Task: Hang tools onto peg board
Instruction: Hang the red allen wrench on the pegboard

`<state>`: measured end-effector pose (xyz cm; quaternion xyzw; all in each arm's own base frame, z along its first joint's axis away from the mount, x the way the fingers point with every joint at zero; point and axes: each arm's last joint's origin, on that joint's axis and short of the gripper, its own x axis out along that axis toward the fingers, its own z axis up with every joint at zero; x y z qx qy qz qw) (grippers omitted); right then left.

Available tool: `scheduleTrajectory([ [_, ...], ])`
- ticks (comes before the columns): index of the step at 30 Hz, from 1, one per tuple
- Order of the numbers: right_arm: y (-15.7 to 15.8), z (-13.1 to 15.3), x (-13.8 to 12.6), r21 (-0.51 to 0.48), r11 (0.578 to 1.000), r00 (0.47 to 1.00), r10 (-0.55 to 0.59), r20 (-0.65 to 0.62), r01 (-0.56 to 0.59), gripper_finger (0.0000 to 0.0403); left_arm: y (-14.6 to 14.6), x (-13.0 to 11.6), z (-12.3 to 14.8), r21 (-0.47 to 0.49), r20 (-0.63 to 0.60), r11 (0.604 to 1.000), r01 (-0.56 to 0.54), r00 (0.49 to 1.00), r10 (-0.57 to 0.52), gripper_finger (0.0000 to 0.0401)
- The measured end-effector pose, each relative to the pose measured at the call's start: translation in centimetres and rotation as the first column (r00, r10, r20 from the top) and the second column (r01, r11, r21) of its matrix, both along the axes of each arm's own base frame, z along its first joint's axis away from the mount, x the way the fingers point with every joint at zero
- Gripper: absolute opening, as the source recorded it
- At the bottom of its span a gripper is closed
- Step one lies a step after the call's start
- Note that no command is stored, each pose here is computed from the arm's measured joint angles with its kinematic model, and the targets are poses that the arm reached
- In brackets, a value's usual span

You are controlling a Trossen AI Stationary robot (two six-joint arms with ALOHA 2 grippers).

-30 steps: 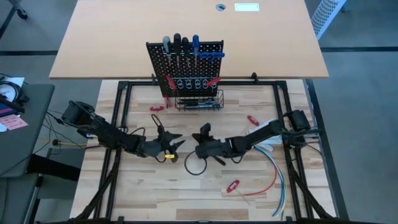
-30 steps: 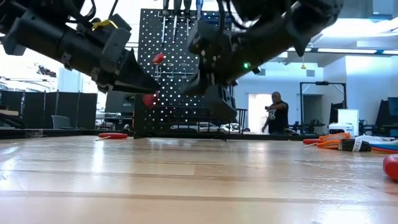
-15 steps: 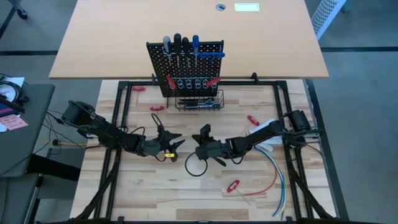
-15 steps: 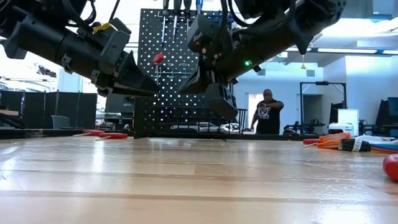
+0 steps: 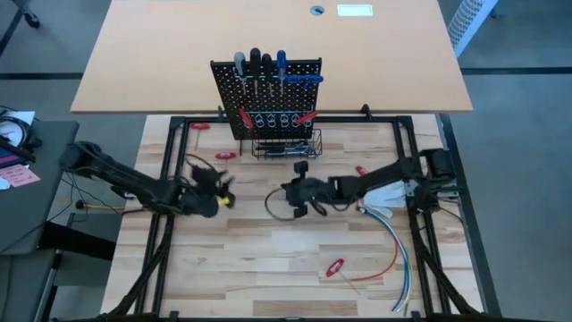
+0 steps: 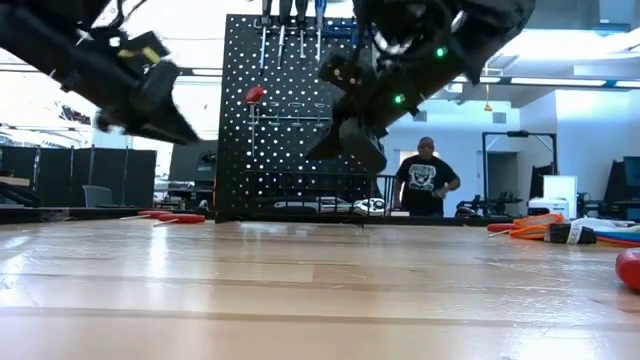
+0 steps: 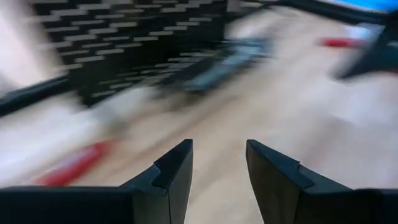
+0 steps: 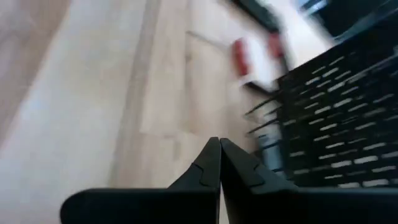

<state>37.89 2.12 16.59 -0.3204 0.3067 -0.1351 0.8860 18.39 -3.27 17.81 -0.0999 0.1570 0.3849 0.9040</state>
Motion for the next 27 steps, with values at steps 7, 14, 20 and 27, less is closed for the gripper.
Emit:
scheduleTrajectory([
  [7, -2.5, -0.8, -0.4, 0.536, 0.799, 0.954, 0.295, 0.044, -0.272, 0.0009, 3.9, -3.3, 0.0, -0.153, 0.078, 0.912, -0.379, 0.916, 0.394, 0.0144],
  [14, 0.1, -2.0, -0.9, 0.663, 0.668, 0.893, 0.451, 0.000, -0.337, 0.0009, 8.2, -3.6, -0.7, -0.159, -0.089, 0.825, -0.542, 0.840, 0.535, 0.0144],
  [20, 2.0, -2.4, -1.0, 0.606, 0.683, 0.847, 0.530, -0.026, -0.408, 0.0009, 12.7, -4.5, -0.8, -0.220, -0.263, 0.745, -0.630, 0.774, 0.576, 0.0144],
  [27, 2.2, -2.4, -1.1, 0.599, 0.685, 0.842, 0.538, -0.032, -0.415, 0.0009, 17.6, -4.9, 0.4, -0.168, -0.385, 0.710, -0.683, 0.709, 0.591, 0.0144],
])
